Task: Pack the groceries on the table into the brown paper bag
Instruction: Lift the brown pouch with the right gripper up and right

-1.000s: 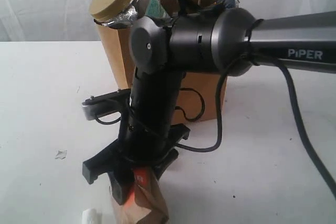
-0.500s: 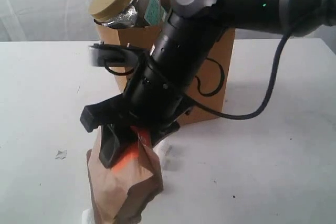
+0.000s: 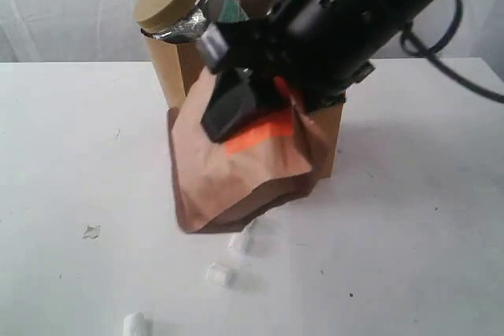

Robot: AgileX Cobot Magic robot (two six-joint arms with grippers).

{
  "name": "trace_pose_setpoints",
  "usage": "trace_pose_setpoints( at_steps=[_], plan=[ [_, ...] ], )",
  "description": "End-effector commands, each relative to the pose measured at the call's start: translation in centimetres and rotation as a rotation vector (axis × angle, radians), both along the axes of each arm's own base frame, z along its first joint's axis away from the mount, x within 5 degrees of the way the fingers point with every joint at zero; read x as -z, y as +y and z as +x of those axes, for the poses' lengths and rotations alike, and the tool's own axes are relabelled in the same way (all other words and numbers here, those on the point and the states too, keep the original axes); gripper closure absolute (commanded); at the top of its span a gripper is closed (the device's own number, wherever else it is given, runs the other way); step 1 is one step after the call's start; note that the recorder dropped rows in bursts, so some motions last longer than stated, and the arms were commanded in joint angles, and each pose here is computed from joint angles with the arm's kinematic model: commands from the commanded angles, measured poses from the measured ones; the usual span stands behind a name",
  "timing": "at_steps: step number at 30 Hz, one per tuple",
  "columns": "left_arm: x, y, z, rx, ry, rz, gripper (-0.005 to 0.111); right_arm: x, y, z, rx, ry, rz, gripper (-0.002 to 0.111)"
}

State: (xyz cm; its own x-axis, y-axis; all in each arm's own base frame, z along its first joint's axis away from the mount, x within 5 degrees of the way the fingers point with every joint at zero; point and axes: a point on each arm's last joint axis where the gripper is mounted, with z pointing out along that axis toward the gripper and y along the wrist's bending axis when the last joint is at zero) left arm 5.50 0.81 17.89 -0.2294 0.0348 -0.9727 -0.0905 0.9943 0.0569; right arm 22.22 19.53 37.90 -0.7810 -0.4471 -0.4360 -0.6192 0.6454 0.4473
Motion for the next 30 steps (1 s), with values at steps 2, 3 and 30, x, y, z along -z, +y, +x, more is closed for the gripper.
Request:
trace_pose_setpoints(
  at_steps=[2,3,30],
  plan=[
    [0.0,0.0,0.0,0.000,-0.005,-0.002,0.107,-2.3,-3.7,0.3,0.090,-0.114,0.011,0.108],
    [0.0,0.0,0.0,0.000,-0.005,-0.002,0.107,-2.6,-4.1,0.3,0.095,-0.129,0.014,0.108],
    [0.0,0.0,0.0,0.000,-0.005,-0.002,0.107,-10.4,-16.0,5.1,0.441,-0.794,-0.229,0.108]
  ],
)
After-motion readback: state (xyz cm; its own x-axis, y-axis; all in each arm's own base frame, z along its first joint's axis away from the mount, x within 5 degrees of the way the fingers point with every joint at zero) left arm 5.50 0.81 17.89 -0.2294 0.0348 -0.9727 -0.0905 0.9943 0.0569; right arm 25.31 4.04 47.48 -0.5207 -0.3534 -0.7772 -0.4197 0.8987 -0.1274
